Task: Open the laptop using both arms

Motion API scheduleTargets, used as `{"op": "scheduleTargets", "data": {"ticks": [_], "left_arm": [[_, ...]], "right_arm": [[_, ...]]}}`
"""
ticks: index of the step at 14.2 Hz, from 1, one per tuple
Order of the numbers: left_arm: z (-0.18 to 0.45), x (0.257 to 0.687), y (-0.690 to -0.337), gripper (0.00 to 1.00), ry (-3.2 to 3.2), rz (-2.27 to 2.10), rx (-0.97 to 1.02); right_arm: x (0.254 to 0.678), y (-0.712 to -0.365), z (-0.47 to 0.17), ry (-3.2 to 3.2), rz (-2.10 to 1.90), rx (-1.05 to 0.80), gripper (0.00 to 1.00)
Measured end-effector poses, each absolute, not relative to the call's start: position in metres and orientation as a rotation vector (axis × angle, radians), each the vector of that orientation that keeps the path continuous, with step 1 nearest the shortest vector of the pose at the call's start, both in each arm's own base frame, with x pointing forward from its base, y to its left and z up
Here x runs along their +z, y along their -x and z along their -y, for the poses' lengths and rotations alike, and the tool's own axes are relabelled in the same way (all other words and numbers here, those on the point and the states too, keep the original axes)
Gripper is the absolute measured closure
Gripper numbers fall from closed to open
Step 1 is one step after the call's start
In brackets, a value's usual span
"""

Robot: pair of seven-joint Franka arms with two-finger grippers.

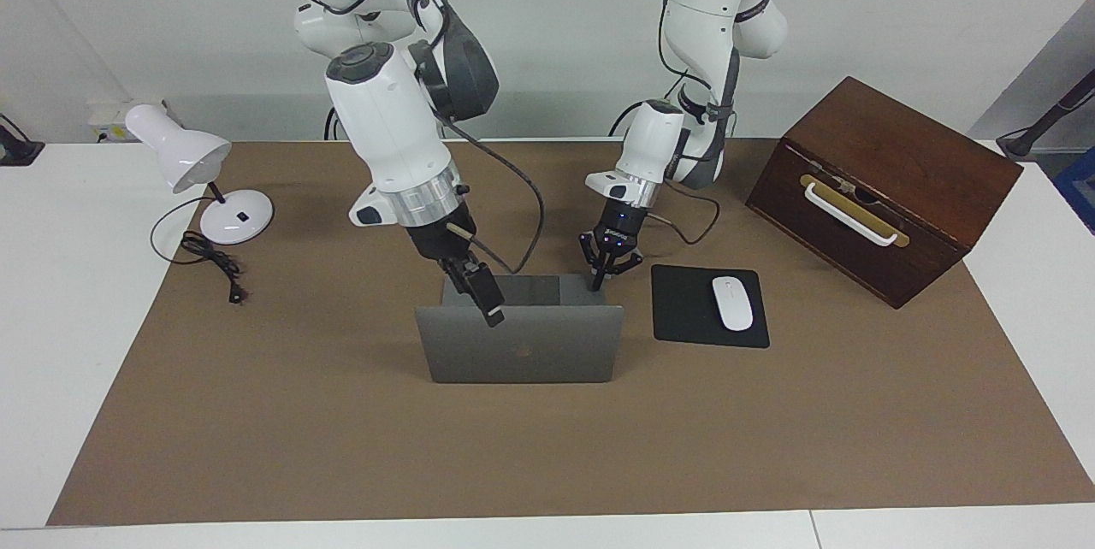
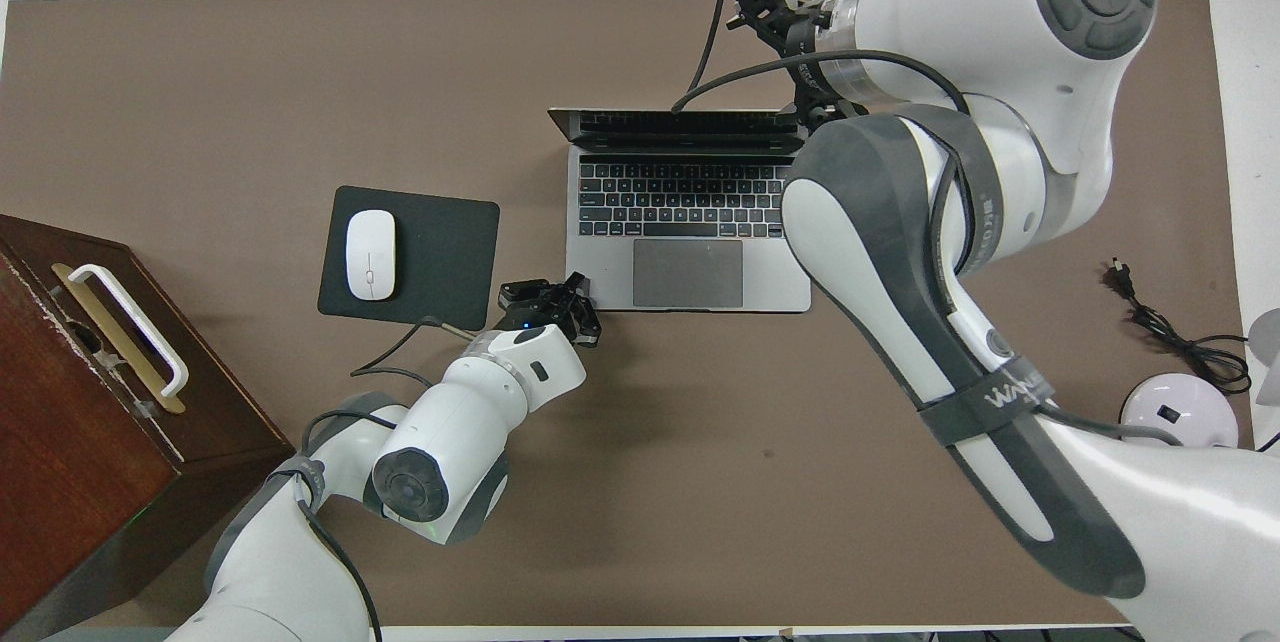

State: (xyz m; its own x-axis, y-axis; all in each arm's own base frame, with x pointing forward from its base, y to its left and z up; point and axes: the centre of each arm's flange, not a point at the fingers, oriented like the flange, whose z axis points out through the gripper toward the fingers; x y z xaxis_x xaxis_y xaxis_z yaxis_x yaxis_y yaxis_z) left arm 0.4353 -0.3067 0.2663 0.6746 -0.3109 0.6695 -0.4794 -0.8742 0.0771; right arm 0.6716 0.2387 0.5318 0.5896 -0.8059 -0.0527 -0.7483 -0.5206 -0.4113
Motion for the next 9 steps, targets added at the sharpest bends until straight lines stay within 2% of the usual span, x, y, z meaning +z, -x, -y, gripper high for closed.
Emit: {"op": "scheduleTargets", "data": {"ticks": [9], "left_arm": [[0.312, 0.269, -0.448, 0.99, -2.657, 0.566, 0.962]], "right_arm": [[0.533, -0.677, -0.18, 2.698, -0.927, -0.212, 0.0]]}}
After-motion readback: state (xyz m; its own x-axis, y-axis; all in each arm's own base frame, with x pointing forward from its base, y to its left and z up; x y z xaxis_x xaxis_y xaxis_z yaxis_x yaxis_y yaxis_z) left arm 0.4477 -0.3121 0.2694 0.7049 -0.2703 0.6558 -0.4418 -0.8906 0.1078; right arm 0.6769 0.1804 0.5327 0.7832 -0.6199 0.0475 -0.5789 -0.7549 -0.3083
